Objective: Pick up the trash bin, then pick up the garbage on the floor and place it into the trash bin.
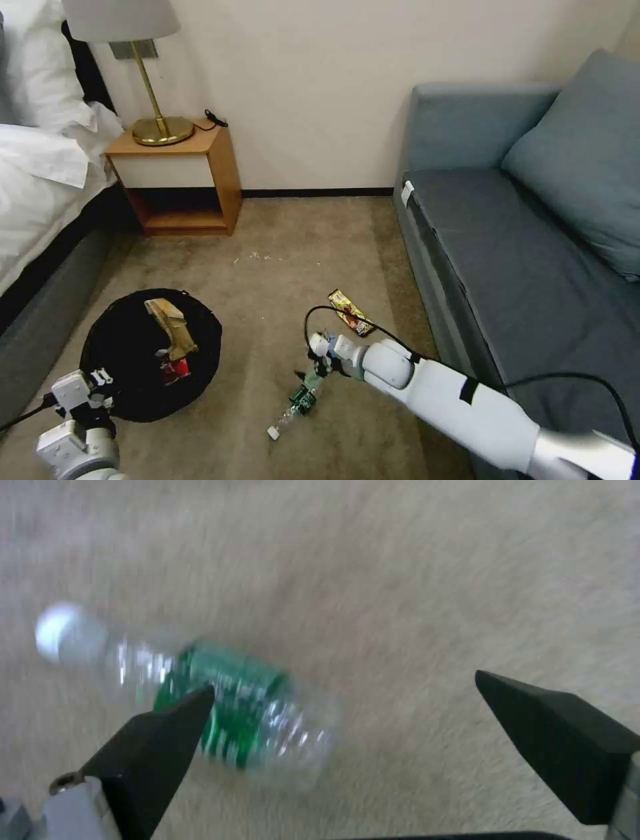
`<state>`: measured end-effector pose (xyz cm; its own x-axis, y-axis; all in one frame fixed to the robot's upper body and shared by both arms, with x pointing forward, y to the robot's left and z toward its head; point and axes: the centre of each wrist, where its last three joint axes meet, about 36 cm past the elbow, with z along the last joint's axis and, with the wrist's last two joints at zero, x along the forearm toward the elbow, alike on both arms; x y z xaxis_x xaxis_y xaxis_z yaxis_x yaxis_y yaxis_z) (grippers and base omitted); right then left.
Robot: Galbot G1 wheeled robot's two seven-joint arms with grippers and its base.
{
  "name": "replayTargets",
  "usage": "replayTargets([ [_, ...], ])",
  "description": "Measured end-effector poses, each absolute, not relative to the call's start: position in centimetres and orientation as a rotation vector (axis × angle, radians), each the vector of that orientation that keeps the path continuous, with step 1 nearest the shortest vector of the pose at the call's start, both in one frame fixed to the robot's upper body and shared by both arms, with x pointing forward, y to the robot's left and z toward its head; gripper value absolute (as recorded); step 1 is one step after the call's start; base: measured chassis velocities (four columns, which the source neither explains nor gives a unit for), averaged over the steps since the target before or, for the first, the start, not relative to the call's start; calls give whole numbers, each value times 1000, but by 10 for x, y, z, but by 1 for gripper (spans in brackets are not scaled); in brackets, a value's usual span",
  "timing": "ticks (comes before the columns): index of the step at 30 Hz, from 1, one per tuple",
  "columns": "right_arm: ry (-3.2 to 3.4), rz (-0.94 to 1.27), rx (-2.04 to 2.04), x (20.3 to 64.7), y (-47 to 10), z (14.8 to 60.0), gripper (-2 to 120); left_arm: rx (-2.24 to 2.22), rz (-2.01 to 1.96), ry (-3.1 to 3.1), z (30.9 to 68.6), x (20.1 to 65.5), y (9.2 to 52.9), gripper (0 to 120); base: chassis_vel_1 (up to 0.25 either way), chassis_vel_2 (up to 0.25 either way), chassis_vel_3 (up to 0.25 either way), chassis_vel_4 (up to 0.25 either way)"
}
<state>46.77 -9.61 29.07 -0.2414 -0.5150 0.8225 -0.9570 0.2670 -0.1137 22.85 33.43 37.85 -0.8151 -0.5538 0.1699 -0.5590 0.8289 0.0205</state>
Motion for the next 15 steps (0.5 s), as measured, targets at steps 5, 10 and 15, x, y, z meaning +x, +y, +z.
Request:
replayTargets([
  [5, -1773, 960, 1395, 464, -87, 278, 100, 874, 45, -2845, 379, 229, 334, 4, 0, 0, 0, 0],
  [10, -1724, 1185, 1484, 463, -83, 264, 100, 875, 46, -2846, 379, 229, 334, 4, 0, 0, 0, 0],
  [15, -1679, 1327, 1548, 461, -85, 254, 100, 872, 37, -2848, 378, 229, 333, 4, 0, 0, 0, 0],
])
